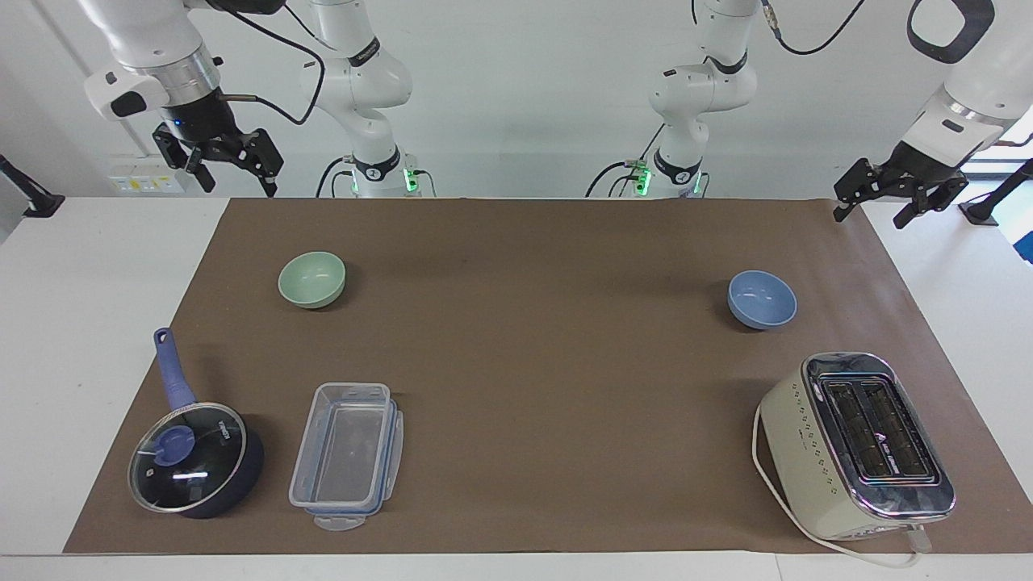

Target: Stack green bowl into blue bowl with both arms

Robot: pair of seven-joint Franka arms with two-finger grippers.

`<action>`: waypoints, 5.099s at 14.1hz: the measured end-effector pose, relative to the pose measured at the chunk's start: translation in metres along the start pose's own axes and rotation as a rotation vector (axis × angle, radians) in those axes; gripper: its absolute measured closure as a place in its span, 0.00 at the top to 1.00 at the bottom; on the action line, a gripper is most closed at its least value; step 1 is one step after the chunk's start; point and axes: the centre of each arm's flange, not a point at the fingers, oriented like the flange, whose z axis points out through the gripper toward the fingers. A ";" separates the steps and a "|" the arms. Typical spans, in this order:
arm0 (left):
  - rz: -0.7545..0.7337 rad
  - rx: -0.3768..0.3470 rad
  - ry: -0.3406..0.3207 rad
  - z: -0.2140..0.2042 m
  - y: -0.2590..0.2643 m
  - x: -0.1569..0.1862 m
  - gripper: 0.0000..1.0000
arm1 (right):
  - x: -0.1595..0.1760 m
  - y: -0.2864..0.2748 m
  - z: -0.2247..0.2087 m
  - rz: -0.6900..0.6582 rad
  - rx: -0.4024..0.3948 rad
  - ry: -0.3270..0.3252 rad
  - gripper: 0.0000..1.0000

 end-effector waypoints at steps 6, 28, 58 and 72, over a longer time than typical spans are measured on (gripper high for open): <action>0.004 -0.012 -0.014 0.083 -0.028 -0.017 1.00 | -0.001 0.003 0.001 0.006 0.000 -0.007 1.00; -0.080 -0.148 0.012 0.247 -0.054 -0.052 0.96 | -0.001 -0.003 0.000 -0.006 0.000 0.000 1.00; -0.144 -0.151 0.026 0.202 0.121 -0.030 0.04 | -0.002 -0.002 0.000 -0.005 0.000 -0.003 1.00; -0.265 -0.137 0.035 0.268 0.411 -0.055 0.04 | -0.002 0.001 0.001 0.002 0.000 -0.005 1.00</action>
